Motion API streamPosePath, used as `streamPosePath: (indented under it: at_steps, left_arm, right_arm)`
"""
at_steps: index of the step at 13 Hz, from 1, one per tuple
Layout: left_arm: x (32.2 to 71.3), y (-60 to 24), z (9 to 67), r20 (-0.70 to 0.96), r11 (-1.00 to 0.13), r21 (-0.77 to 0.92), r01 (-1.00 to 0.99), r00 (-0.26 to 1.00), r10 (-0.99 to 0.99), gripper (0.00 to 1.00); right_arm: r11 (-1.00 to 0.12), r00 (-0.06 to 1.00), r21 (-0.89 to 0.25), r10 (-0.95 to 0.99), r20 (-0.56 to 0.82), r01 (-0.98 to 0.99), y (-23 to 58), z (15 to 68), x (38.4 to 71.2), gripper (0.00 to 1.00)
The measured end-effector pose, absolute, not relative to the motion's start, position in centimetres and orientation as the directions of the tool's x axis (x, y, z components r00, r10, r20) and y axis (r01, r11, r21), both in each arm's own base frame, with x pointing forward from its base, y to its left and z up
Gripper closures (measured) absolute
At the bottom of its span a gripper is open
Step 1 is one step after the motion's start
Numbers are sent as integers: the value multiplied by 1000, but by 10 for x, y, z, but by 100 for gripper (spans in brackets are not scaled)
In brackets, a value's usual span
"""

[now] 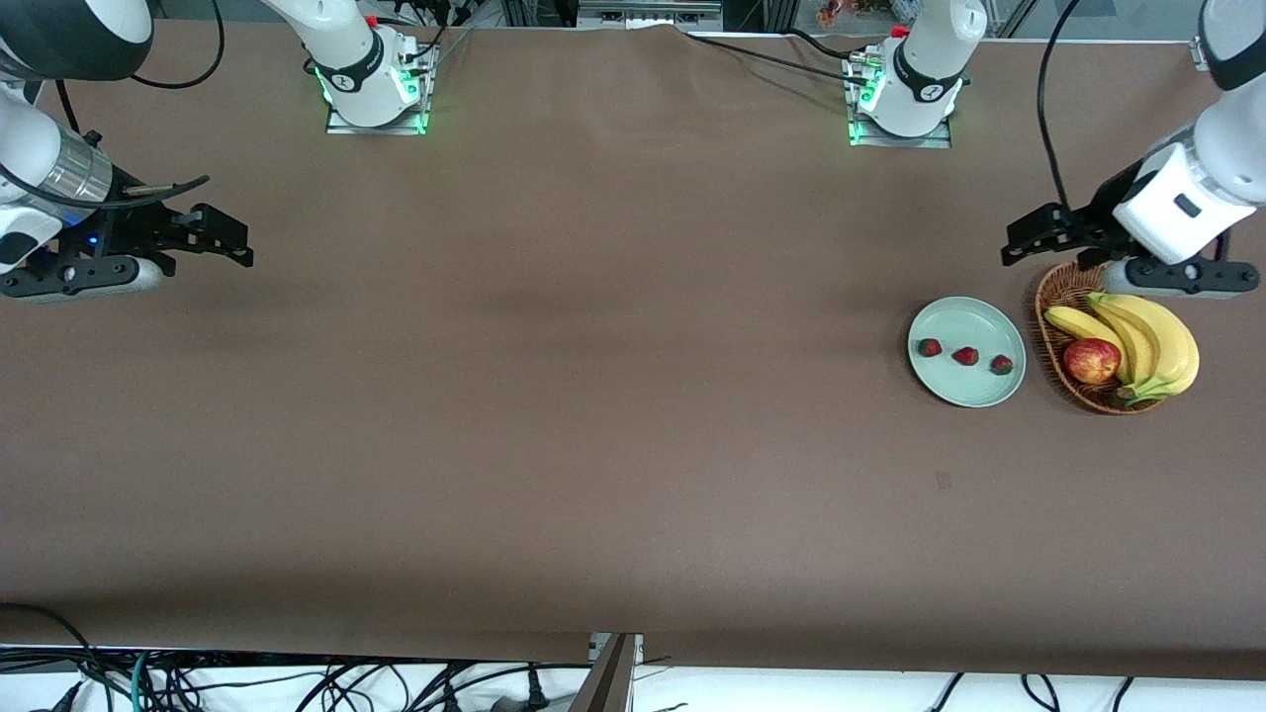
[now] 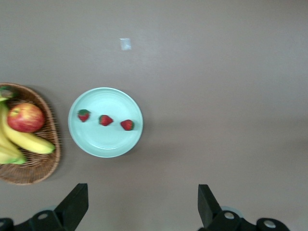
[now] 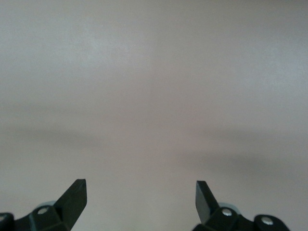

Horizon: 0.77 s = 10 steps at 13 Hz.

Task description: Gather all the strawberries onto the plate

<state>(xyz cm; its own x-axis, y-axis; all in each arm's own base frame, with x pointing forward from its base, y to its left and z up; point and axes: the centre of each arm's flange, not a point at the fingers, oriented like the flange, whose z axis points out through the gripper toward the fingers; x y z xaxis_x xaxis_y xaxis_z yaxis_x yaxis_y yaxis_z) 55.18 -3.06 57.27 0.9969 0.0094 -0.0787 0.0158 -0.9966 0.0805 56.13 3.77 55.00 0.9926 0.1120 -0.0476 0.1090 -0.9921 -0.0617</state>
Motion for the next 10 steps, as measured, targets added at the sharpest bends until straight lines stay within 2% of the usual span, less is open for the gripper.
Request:
streamPosePath:
  at_steps: [10]
  left_arm:
    - [553, -18, 580, -70, -999, -35, -29, 997, -27, 0]
  right_arm:
    - [-992, 993, -62, 110, -48, 107, 37, 550, 561, 0]
